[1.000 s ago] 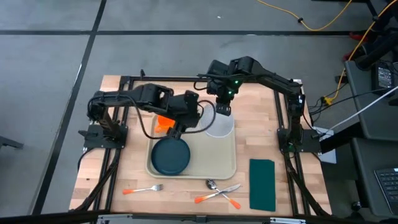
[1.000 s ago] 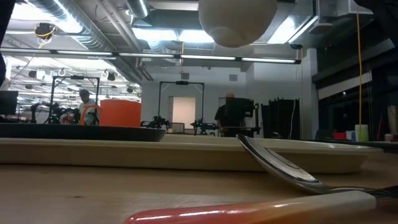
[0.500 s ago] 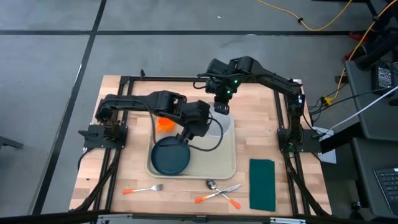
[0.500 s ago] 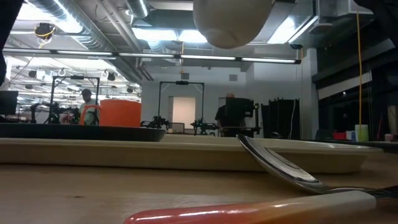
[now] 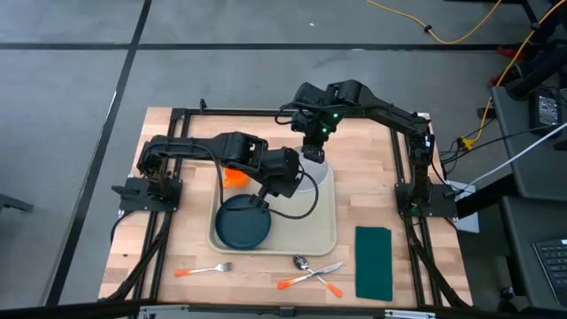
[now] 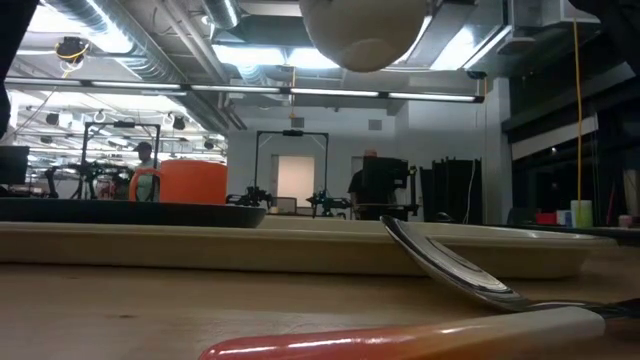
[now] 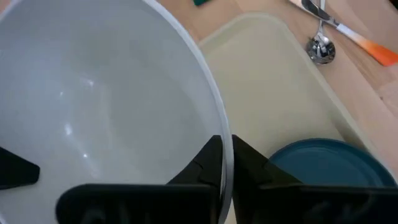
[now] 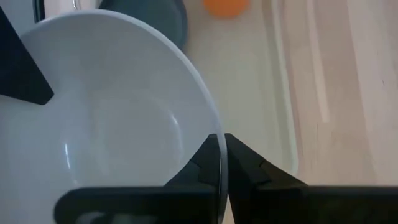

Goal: Set up tray
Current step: Put the white bowl on the gray tray

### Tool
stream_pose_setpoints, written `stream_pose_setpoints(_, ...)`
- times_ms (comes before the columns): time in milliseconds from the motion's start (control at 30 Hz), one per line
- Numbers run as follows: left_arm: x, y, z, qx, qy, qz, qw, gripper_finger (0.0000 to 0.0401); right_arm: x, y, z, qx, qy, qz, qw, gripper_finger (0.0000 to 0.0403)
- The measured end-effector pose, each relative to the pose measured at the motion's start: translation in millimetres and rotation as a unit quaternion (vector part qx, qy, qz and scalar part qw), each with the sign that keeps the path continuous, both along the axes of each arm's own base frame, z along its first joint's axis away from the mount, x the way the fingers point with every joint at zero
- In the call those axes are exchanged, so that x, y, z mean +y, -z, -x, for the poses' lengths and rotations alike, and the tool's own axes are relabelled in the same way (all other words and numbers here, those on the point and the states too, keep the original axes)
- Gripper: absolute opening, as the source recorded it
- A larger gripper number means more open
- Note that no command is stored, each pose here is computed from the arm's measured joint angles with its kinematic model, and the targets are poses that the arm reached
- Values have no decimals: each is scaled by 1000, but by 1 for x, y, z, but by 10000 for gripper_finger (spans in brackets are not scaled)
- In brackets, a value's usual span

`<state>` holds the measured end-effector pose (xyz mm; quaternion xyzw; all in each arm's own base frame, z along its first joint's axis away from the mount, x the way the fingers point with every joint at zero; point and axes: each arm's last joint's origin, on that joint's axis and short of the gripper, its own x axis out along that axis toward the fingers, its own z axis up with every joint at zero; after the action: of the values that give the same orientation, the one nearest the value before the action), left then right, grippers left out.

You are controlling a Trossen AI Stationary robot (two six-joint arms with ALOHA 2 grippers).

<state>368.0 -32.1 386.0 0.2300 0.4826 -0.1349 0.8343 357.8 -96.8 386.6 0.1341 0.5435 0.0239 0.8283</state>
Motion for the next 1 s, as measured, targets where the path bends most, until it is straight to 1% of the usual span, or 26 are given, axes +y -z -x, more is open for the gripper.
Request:
stream_pose_setpoints(100, 0, 0, 0, 0, -9, 5, 1000, 4, 0, -1, 0, -2, 0, 1, 1000, 20)
stream_pose_setpoints(167, 2, 0, 0, 1, -18, 8, 1000, 3, 0, -7, 2, -12, 0, 6, 1000, 27)
stream_pose_setpoints(300, 3, -2, 4, 7, -36, 3, 999, 2, 2, -28, 10, -37, 1, 27, 999, 61)
stream_pose_setpoints(367, 3, 0, 8, 28, -48, 6, 998, 1, 5, -40, 27, -45, 7, 39, 998, 83)
stream_pose_setpoints(433, 4, 1, 6, 24, -55, 7, 998, 1, 8, -55, 45, -57, 23, 72, 995, 107)
stream_pose_setpoints(500, 5, 1, 8, 33, -59, 3, 998, 1, 10, -67, 63, -53, 49, 99, 992, 129)
stream_pose_setpoints(567, 5, 2, 9, 39, -65, -4, 997, 1, 14, -81, 80, -72, 76, 115, 988, 148)
stream_pose_setpoints(700, 6, 1, 11, 42, -74, -2, 996, 1, 29, -111, 124, -121, 133, 152, 972, 174)
stream_pose_setpoints(800, 6, -3, 14, 35, -86, 1, 996, 1, 40, -120, 149, -133, 190, 201, 952, 180)
stream_pose_setpoints(900, 6, -9, 22, 30, -105, 4, 994, 1, 51, -118, 175, -129, 253, 254, 924, 181)
stream_pose_setpoints(967, 6, -15, 28, 21, -117, 12, 993, 1, 57, -110, 191, -128, 284, 276, 909, 181)
stream_pose_setpoints(1000, 6, -19, 31, 16, -124, 17, 992, 1, 60, -103, 195, -132, 296, 280, 904, 181)
